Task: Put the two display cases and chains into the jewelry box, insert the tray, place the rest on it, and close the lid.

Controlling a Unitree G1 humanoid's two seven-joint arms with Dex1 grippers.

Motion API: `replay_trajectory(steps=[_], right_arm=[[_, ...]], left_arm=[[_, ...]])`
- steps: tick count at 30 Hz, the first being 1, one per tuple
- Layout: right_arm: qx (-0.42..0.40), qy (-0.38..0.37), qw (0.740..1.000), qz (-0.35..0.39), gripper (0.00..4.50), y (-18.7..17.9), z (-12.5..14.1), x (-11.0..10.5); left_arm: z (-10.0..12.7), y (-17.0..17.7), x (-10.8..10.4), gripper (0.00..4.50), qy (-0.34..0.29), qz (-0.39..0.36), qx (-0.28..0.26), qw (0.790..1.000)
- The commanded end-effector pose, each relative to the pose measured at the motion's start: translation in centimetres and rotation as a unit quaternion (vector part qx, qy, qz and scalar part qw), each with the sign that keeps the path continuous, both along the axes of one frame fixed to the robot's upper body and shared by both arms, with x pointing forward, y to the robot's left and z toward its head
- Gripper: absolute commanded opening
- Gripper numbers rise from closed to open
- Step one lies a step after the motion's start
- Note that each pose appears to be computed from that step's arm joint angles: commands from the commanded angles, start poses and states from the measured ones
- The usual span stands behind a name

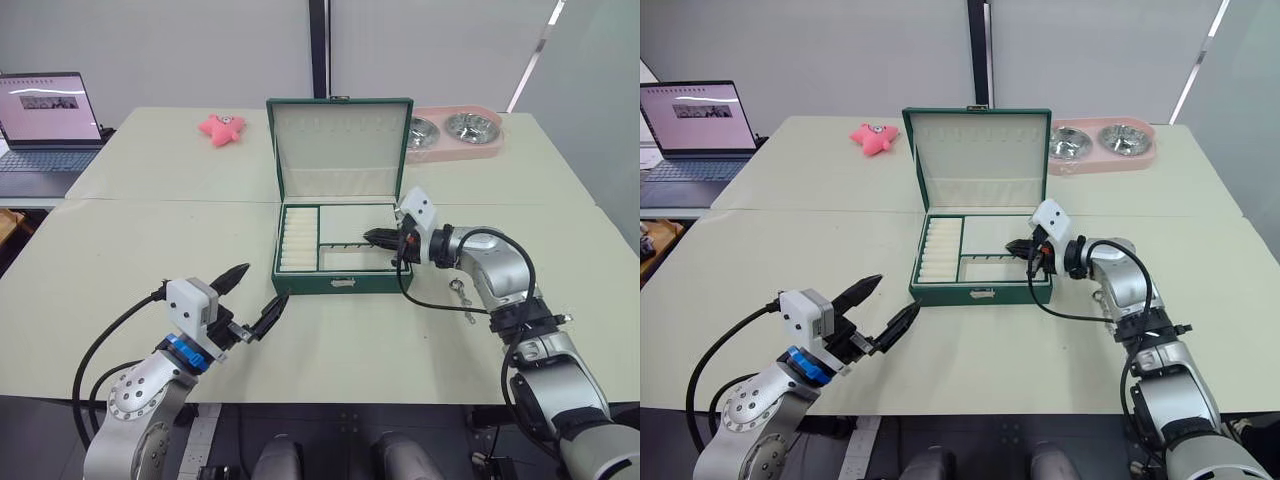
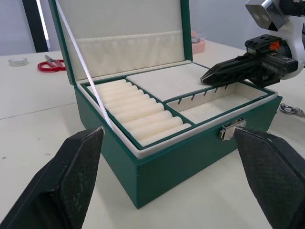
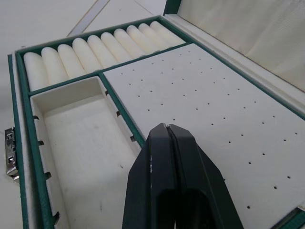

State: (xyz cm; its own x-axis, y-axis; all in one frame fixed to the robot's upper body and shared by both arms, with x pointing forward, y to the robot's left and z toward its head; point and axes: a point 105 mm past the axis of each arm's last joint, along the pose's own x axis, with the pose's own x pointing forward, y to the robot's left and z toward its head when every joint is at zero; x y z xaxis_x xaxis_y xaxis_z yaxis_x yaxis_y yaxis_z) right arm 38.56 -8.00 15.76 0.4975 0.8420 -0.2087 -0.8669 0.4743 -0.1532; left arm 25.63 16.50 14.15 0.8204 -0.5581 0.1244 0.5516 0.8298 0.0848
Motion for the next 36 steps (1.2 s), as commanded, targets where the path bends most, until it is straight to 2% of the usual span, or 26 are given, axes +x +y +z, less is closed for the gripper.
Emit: replay_trajectory(steps=[1,4,7,13,18,21,25,32,36], right_arm=[[0.065,-0.032,0.997,0.015,0.02,-0.3,3.3,-0.7],[0.092,-0.029,0.995,0.015,0.6,-1.8,4.5,-1.4],[0.095,-0.017,0.995,0.005,1.29,-4.1,4.3,-2.4],[0.063,0.005,0.996,-0.062,2.87,-10.5,2.1,-4.0],[0.035,0.011,0.989,-0.143,4.47,-16.1,0.4,-5.7],[0.046,0.008,0.975,-0.216,4.47,-20.1,-0.5,-6.8],[0.061,0.001,0.958,-0.279,4.47,-22.7,-1.5,-8.2],[0.064,-0.001,0.935,-0.349,4.47,-24.6,-4.6,-9.7],[0.076,-0.011,0.925,-0.373,4.47,-25.2,-5.0,-9.7]], left_arm=[[0.4,0.0,-0.2,4.5,-0.006,-0.006,0.001,1.0],[0.2,0.1,-0.1,4.5,-0.002,-0.007,0.004,1.0],[0.5,0.6,0.3,4.5,-0.001,-0.006,0.006,1.0],[0.2,3.5,0.8,4.5,0.019,0.019,0.011,1.0],[-0.6,7.5,1.0,4.5,0.035,0.063,0.021,0.997],[-0.8,10.0,1.2,4.5,0.041,0.095,0.032,0.994],[-0.9,12.4,1.5,4.5,0.043,0.127,0.04,0.99],[-0.8,15.4,1.9,4.5,0.039,0.173,0.033,0.984],[-1.0,16.0,1.9,4.5,0.039,0.184,0.026,0.982]])
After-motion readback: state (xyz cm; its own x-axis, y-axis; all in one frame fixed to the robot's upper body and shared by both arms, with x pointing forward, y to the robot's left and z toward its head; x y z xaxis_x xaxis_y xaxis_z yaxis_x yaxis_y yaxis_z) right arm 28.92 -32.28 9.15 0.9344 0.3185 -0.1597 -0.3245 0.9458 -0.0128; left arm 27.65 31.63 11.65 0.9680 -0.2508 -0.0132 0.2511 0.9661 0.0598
